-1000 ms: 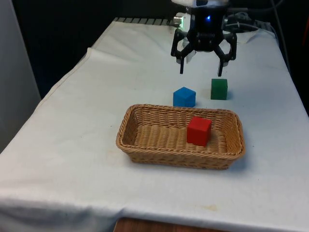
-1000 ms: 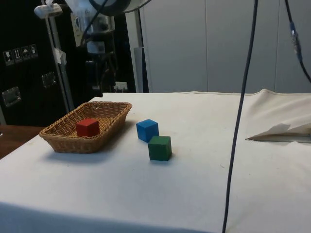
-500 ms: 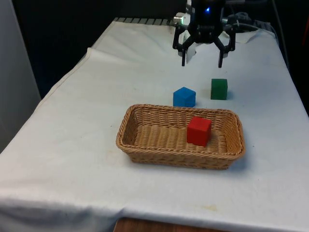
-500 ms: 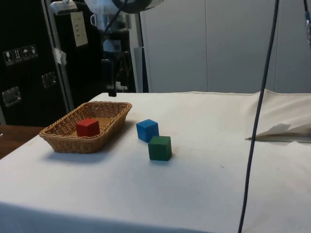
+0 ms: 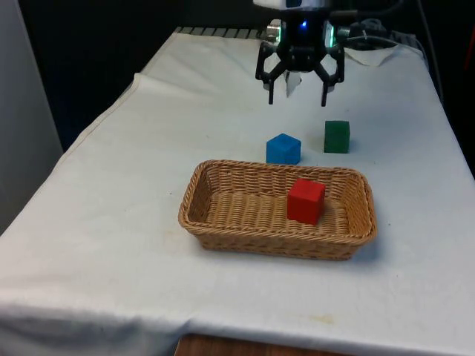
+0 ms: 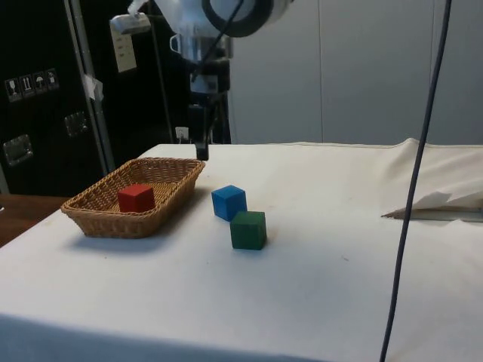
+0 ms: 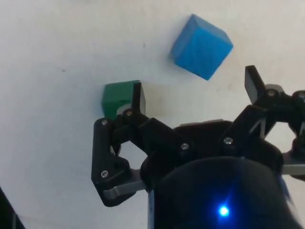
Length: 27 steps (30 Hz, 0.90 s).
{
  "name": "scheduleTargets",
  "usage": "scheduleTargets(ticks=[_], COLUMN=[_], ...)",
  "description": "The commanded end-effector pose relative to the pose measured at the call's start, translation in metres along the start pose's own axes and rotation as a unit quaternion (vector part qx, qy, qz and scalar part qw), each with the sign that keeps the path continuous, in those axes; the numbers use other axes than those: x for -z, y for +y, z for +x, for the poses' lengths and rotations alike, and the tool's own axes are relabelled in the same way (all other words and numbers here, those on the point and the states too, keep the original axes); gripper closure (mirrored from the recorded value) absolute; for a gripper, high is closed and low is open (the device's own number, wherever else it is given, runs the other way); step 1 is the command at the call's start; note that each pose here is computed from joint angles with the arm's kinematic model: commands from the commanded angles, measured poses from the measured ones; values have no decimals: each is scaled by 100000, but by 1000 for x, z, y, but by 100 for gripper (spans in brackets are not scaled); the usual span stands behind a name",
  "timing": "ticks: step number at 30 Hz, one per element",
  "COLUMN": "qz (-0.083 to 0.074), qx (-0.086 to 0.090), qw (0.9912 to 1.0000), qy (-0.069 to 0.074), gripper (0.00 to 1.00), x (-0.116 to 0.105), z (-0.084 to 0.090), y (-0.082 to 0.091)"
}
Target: Pick up exactly two blocks and place them into the basket.
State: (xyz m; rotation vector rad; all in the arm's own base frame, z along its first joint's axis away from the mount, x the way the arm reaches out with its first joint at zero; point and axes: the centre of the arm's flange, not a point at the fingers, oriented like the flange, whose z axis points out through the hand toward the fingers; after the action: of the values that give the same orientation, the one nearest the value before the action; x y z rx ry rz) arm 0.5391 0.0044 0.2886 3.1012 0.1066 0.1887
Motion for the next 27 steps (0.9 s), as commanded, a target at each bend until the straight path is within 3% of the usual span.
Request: scheduleTargets(ticks=[1, 12, 13, 14, 22, 23, 25, 27], qz=[-22, -162, -885, 88, 2246, 1273, 2921, 3123], qx=[-11, -1760, -1750, -2027, -4213, -3995, -4910, -5187], qw=[100000, 99983, 99976, 99978, 99886, 99910, 99837, 99817], qy=[240, -551, -926, -495, -113, -644, -19, 2], gripper=[0, 0, 0, 0, 0, 0, 0, 0], x=[-3, -38, -40, -39, -49, -50, -52, -52], z=[-4, -20, -20, -20, -17, -18, -16, -16], y=[4, 27, 28, 27, 26, 29, 26, 26])
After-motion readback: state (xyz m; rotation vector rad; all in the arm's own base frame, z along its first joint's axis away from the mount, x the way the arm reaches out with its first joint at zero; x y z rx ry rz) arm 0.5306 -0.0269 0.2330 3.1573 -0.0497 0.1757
